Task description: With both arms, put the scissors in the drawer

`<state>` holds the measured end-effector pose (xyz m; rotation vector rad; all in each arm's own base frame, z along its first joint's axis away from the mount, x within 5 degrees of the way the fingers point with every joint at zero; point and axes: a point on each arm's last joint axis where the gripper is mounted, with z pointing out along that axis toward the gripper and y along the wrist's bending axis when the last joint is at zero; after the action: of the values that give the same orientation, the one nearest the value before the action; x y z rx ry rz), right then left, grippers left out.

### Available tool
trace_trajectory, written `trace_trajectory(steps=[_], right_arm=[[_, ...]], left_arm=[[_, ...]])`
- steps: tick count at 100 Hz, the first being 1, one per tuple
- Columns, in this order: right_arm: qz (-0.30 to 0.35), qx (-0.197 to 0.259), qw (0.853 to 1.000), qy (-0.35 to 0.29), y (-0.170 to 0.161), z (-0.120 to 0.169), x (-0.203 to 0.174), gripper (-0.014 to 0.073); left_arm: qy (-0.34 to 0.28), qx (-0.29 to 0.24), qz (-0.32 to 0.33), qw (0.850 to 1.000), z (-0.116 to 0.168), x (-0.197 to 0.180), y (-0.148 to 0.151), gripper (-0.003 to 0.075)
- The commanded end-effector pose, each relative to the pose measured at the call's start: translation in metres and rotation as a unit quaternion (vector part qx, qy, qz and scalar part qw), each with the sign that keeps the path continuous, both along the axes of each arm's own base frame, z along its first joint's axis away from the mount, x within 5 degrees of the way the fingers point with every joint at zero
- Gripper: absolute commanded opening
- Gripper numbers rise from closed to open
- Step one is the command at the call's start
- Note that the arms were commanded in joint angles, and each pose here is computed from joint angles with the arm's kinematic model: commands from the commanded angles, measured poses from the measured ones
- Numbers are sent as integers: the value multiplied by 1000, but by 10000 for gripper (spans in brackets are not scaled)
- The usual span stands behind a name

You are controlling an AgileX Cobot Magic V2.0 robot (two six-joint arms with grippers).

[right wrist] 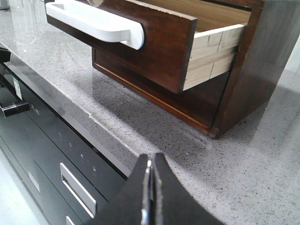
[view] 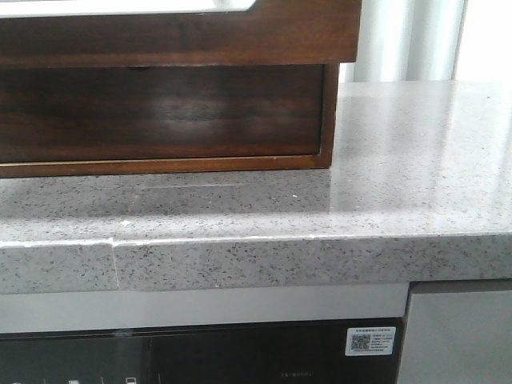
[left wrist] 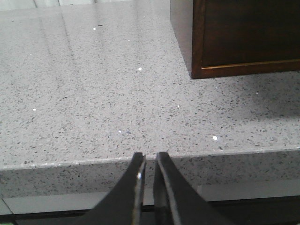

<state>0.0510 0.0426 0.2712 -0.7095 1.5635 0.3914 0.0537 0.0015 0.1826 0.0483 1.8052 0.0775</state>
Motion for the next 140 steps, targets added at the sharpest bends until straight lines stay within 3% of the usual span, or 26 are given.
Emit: trace_trajectory(steps=[1,105,125,140], right_arm=[[-6,28,999,-36,0,15,1,-96],[-9,31,998,-55,0,17,2,-96],[-93,30,989,-109,-9,18,10,-96],[-197,59,963,-174,-25,15,9,-96]], left_arm=[[-37,2,0,999,2,-1,0,3],[-37,2,0,999,2,-1,0,3],[-37,2,0,999,2,-1,0,3],[-37,2,0,999,2,-1,0,3]])
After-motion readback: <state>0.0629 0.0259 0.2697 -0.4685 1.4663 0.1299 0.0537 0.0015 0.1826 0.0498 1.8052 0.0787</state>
